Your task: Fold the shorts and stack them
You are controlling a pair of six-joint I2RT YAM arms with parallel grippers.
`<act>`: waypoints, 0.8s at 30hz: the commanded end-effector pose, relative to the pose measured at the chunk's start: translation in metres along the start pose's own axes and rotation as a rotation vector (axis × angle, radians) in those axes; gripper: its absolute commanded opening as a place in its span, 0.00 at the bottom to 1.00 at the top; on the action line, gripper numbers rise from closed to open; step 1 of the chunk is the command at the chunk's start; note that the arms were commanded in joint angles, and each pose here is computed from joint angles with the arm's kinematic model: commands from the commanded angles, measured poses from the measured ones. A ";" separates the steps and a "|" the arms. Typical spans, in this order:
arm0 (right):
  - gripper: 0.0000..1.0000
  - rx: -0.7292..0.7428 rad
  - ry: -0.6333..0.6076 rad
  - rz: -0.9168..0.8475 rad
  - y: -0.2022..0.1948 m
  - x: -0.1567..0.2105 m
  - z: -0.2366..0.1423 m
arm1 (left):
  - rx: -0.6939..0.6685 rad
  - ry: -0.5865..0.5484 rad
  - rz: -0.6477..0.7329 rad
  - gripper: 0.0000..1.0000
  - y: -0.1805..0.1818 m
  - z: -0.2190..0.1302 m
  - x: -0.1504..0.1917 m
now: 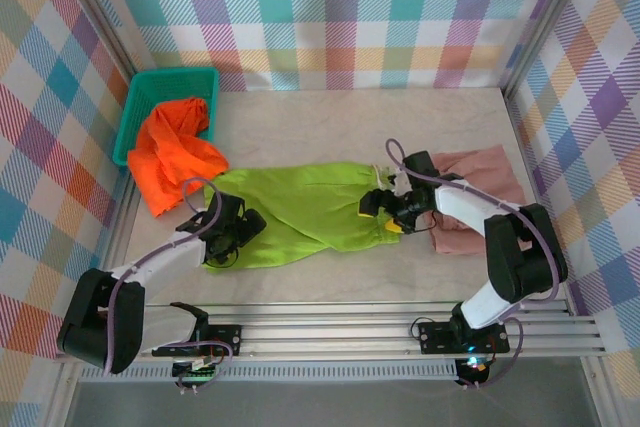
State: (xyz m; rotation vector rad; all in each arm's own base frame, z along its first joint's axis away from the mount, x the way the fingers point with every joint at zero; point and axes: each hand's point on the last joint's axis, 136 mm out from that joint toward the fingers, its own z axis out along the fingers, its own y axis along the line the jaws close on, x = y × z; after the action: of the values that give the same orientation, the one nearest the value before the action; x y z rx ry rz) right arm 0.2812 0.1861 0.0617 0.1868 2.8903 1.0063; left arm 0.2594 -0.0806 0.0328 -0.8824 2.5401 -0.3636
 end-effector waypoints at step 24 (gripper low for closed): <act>0.99 0.314 -0.199 -0.117 -0.037 -0.044 -0.077 | 0.227 -0.037 0.075 1.00 -0.059 -0.080 -0.031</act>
State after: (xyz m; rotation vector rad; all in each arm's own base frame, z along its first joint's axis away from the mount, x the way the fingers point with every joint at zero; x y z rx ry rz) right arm 0.3115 0.1255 0.1193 0.1258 2.7303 0.6725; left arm 0.2785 -0.0792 0.1307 -0.7457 2.3855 -0.4941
